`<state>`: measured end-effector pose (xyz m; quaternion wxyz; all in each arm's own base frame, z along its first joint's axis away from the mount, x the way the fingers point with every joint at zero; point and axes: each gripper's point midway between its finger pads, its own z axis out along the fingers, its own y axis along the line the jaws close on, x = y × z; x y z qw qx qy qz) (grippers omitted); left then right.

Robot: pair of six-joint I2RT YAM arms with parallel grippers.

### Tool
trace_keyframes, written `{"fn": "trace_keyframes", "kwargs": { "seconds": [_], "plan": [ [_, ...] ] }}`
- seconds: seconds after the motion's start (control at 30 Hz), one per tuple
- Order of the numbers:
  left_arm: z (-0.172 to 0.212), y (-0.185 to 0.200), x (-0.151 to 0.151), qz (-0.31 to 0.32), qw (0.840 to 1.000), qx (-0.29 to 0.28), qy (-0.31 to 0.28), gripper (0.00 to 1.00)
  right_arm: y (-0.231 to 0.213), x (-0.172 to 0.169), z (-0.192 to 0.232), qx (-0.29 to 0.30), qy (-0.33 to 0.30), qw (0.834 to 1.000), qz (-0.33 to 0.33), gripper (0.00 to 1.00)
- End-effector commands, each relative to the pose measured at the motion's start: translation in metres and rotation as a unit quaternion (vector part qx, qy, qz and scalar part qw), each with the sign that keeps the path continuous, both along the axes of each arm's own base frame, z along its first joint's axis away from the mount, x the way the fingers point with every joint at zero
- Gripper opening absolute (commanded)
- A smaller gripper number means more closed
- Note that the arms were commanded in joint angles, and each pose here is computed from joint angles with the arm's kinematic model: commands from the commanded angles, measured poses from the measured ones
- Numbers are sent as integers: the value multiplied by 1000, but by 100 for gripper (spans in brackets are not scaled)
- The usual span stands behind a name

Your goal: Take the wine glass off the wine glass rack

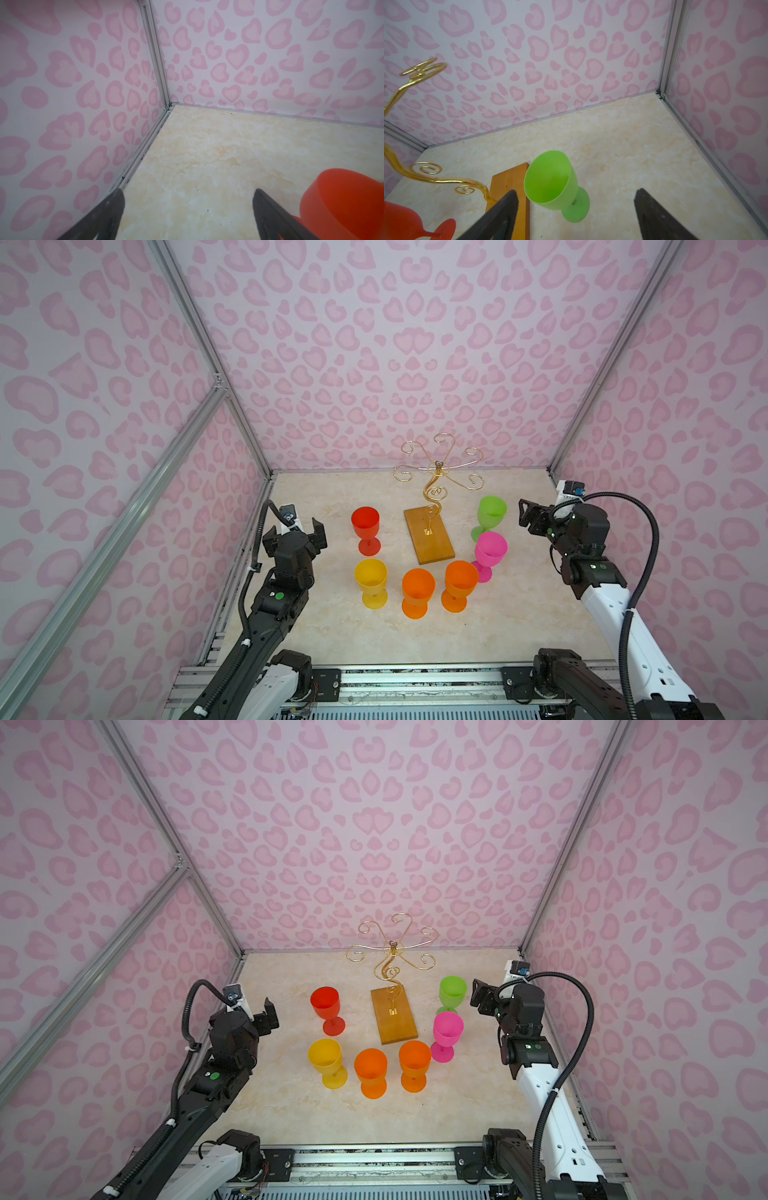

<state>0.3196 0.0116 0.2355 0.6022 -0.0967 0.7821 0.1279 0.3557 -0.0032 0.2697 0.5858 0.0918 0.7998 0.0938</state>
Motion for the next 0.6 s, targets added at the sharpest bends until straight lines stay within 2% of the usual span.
{"fn": "trace_keyframes", "kwargs": {
  "seconds": [0.0,0.13,0.23,0.57],
  "plan": [
    [8,3,14,2,997,-15,-71,98,-11,1,10,-19,-47,998,-28,94],
    [-43,10,29,7,999,-7,-33,98,-14,-1,-2,-17,-60,997,-40,96],
    [-71,11,37,-8,999,-19,-26,98,-16,-1,-16,-22,-53,997,-46,96],
    [-100,17,62,-39,999,-28,-18,98,-34,-7,-49,-70,-49,992,-90,99]
  ]
}}
